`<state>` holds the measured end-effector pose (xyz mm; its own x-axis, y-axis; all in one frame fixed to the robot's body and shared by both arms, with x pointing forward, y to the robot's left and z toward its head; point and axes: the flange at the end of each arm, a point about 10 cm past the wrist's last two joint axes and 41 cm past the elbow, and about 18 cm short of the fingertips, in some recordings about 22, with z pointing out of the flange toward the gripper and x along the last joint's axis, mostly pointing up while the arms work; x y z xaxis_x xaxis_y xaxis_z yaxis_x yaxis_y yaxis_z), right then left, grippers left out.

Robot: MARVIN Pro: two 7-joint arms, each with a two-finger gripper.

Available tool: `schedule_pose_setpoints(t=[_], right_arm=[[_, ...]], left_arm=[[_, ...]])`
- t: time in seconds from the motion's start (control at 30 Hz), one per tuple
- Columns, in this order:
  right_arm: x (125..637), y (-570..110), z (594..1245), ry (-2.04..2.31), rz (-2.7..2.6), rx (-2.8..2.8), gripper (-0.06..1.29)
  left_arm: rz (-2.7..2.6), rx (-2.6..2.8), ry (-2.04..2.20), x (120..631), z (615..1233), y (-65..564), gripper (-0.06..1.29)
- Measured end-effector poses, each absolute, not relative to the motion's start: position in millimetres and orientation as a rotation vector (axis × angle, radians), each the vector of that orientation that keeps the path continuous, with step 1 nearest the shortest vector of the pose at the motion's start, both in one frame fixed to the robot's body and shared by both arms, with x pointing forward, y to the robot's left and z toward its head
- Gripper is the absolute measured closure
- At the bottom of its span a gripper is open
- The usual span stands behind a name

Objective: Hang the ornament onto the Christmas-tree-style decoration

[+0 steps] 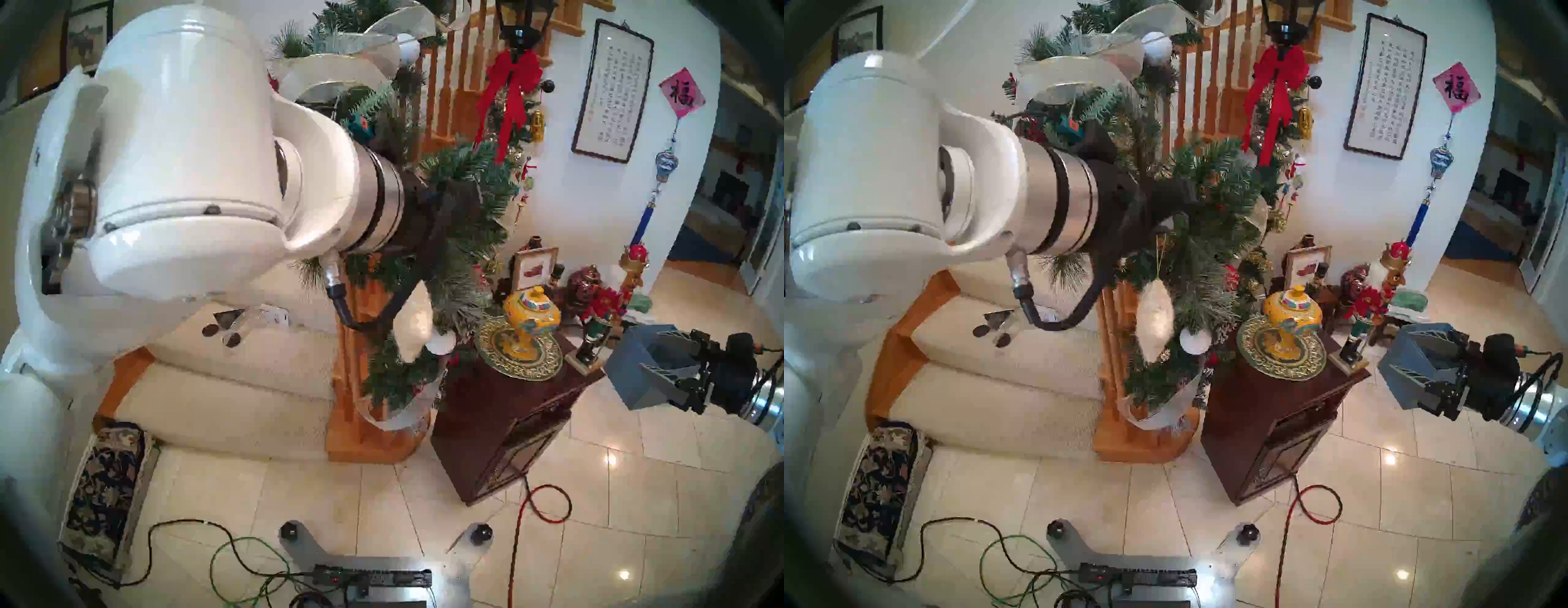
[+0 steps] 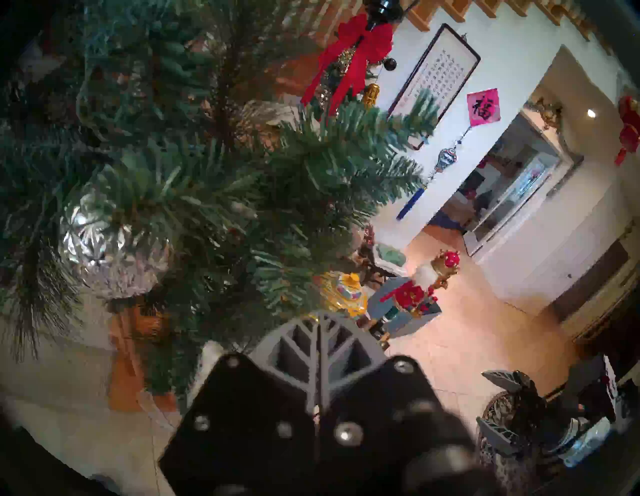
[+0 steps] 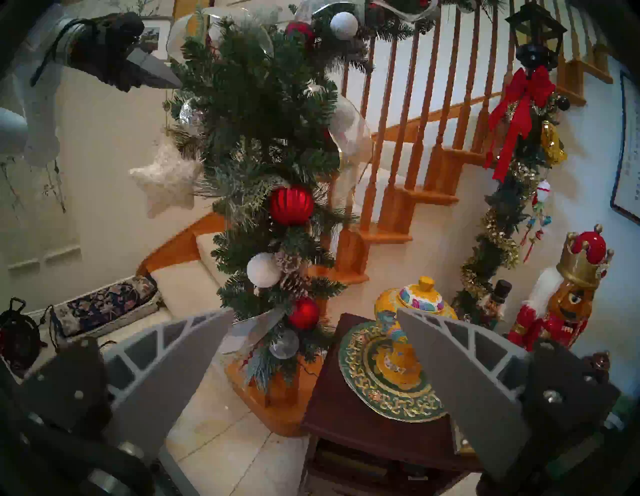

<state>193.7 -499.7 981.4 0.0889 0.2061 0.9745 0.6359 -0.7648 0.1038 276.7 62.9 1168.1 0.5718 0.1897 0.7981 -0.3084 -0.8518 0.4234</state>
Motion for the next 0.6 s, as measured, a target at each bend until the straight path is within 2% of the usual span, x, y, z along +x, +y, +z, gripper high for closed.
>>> schedule_pose_setpoints(t=[0.6], right_arm=[[193.7,-499.7,981.4,-0.833,-1.719,-2.028,0.01]], left_arm=[[1.337,2.29,-0.099,281.9,1166.6,66.8,1.25]])
